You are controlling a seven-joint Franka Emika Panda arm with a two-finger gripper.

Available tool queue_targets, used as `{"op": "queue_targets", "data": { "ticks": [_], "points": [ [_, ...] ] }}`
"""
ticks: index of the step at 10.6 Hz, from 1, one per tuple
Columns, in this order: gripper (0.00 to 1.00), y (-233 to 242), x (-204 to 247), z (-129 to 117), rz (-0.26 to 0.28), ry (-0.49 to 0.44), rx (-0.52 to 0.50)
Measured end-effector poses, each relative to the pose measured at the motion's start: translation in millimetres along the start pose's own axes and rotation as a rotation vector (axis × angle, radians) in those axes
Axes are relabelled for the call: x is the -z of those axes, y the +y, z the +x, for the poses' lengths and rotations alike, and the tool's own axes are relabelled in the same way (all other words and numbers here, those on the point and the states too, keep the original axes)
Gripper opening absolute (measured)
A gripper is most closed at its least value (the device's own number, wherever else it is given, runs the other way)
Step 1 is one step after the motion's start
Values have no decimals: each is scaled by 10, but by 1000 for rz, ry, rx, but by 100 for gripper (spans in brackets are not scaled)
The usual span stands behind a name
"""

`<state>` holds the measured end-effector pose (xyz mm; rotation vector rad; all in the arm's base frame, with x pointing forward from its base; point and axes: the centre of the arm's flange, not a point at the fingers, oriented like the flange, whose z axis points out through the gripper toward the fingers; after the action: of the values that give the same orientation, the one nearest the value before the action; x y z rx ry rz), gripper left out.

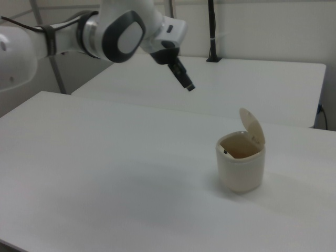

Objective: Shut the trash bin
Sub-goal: 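Move the gripper from above the table toward the open cream bin lid, then lower the gripper onto the raised lid and push it down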

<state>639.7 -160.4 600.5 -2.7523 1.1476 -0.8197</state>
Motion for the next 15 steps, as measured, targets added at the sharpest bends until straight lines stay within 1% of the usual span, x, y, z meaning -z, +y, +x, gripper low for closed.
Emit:
{"op": "queue_targets", "data": {
  "ticks": [1,2,3,5,6,7,8,9,12,15],
  "points": [
    [69,72,-74,157,17,57,-147],
    [63,139,-161,284,42,114,-258],
    [58,200,-253,373,63,160,-339],
    [22,373,-397,559,110,239,-524],
    [5,494,-463,647,135,275,-588],
    [1,628,-534,720,174,292,-661],
    [1,818,-646,789,200,297,-723],
    [1,981,-763,827,211,290,-739],
    [1,1132,-939,796,233,253,-659],
    [1,1172,-1022,738,216,241,-616]
  ]
}}
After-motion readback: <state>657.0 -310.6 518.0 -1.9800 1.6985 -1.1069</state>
